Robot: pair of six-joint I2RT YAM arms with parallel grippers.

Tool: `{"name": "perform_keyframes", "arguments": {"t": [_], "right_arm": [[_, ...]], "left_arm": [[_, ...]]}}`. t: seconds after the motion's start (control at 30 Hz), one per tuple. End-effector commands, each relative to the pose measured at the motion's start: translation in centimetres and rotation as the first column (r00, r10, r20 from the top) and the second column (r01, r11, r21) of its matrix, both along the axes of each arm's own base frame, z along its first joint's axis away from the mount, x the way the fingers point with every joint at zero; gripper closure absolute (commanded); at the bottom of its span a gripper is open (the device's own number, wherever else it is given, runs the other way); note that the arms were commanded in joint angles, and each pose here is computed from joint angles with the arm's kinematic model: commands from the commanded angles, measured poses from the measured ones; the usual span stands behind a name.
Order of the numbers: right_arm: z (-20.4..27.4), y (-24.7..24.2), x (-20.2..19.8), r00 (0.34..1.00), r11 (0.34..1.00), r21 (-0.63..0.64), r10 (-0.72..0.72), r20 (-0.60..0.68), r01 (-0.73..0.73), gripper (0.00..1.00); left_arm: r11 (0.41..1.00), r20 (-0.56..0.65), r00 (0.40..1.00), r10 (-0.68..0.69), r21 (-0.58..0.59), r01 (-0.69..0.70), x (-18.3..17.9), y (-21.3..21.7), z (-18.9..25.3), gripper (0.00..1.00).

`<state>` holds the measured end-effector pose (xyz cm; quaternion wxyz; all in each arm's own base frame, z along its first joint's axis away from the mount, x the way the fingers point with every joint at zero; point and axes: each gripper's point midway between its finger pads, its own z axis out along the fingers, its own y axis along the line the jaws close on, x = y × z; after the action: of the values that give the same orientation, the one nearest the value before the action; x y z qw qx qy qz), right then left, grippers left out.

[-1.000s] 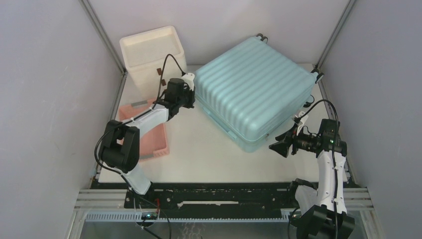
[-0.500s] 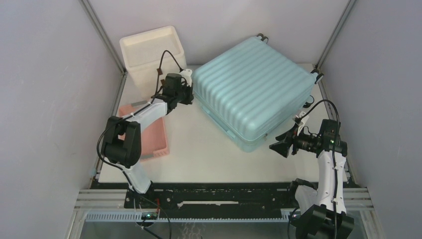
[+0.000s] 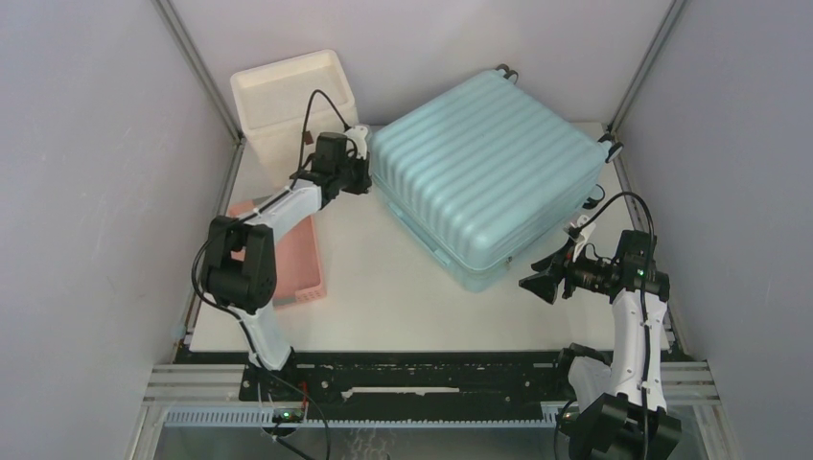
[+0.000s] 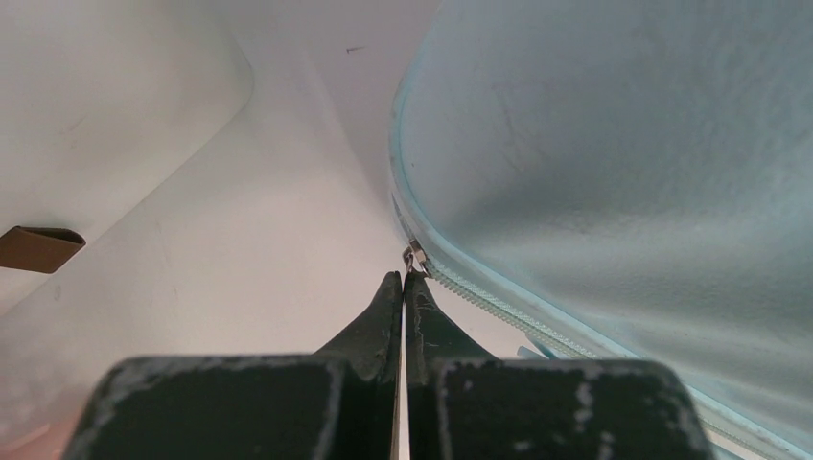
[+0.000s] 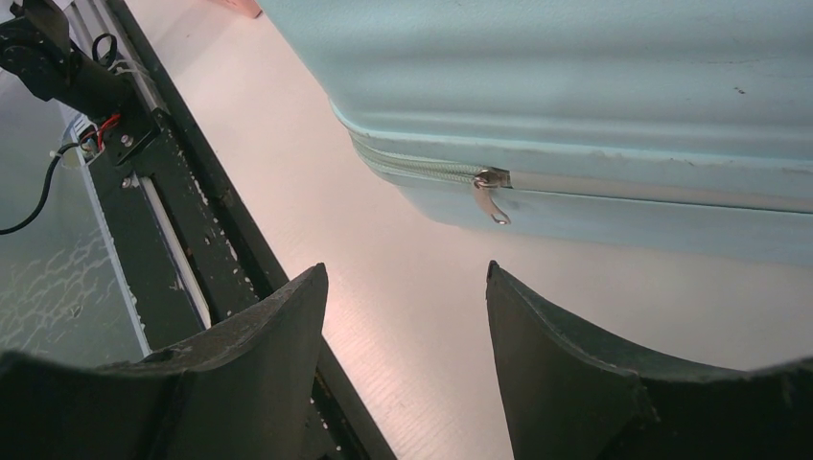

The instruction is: Open, take out, and arrange the luggage

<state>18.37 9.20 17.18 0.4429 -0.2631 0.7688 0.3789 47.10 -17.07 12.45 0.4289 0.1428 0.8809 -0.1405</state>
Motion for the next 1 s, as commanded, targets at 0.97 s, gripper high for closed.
{"name": "perform_keyframes", "arguments": {"t": [0.97], "right_arm": [[1.5, 0.1, 0.3, 0.996, 1.0, 0.009, 0.022, 0.081, -0.023, 0.29]], "left_arm": [[0.949, 0.077, 0.946, 0.316, -0.007, -0.316, 7.6, 6.0, 3.5, 0.81]]}}
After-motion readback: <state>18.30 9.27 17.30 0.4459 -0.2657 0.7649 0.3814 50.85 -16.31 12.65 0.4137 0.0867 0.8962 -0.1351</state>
